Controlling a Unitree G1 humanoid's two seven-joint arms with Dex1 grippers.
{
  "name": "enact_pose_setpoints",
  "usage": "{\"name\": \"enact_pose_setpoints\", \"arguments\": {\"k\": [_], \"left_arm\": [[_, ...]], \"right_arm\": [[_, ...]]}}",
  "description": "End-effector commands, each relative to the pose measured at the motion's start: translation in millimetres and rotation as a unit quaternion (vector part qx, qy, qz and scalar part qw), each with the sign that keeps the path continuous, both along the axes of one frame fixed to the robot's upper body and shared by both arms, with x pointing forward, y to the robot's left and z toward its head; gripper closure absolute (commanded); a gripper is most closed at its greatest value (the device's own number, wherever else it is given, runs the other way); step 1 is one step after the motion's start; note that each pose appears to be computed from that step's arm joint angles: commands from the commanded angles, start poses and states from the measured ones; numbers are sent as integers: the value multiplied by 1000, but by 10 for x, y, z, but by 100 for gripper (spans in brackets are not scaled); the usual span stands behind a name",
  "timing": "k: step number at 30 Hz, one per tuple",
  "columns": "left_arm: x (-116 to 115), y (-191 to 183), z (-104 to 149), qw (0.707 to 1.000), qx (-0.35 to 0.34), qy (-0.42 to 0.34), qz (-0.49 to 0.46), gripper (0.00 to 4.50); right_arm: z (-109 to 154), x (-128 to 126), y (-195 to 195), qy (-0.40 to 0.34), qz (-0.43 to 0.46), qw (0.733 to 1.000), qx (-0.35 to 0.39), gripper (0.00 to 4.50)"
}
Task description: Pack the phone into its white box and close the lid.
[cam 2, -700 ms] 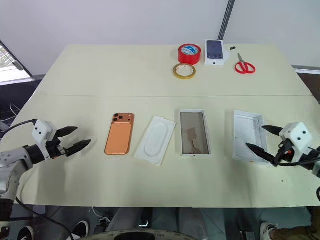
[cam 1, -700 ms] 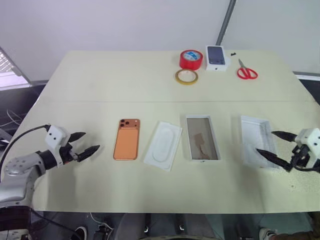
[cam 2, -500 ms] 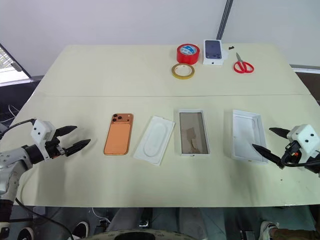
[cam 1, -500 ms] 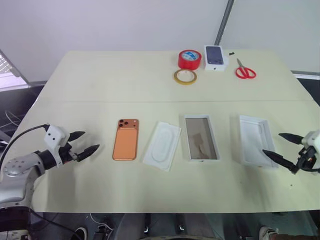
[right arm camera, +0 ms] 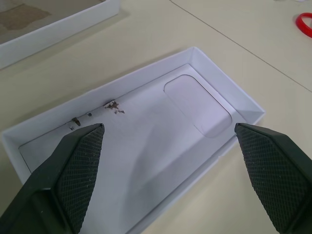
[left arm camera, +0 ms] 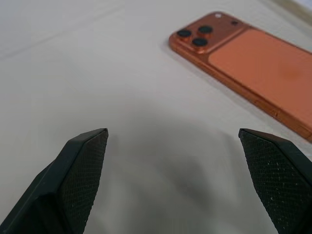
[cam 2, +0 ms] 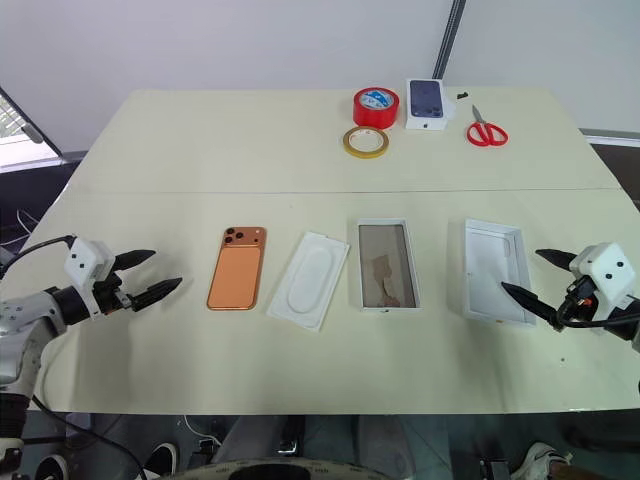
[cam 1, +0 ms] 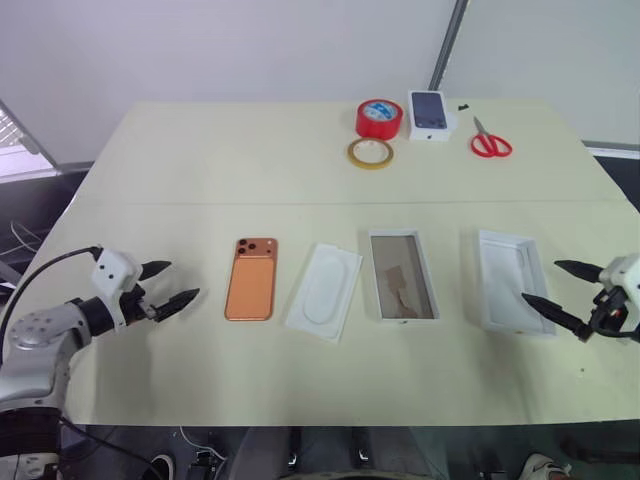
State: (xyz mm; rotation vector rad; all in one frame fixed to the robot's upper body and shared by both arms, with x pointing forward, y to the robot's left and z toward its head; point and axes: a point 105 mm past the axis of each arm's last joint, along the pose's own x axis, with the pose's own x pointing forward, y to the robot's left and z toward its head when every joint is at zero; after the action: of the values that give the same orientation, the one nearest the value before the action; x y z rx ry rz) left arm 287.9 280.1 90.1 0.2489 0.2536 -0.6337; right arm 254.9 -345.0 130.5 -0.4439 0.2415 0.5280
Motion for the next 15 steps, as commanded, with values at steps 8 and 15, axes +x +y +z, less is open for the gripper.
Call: {"name": "enact_pose_setpoints", "arguments": {"k": [8,15], "left_arm": [[154,-667,305,996,-61,54,-45,0],[220,-1313,320,965,-144,198,-95,0]], "right_arm": [[282,209,803,-48,128,991,2,2],[404,292,1437,-69,232,970,8,2]]}}
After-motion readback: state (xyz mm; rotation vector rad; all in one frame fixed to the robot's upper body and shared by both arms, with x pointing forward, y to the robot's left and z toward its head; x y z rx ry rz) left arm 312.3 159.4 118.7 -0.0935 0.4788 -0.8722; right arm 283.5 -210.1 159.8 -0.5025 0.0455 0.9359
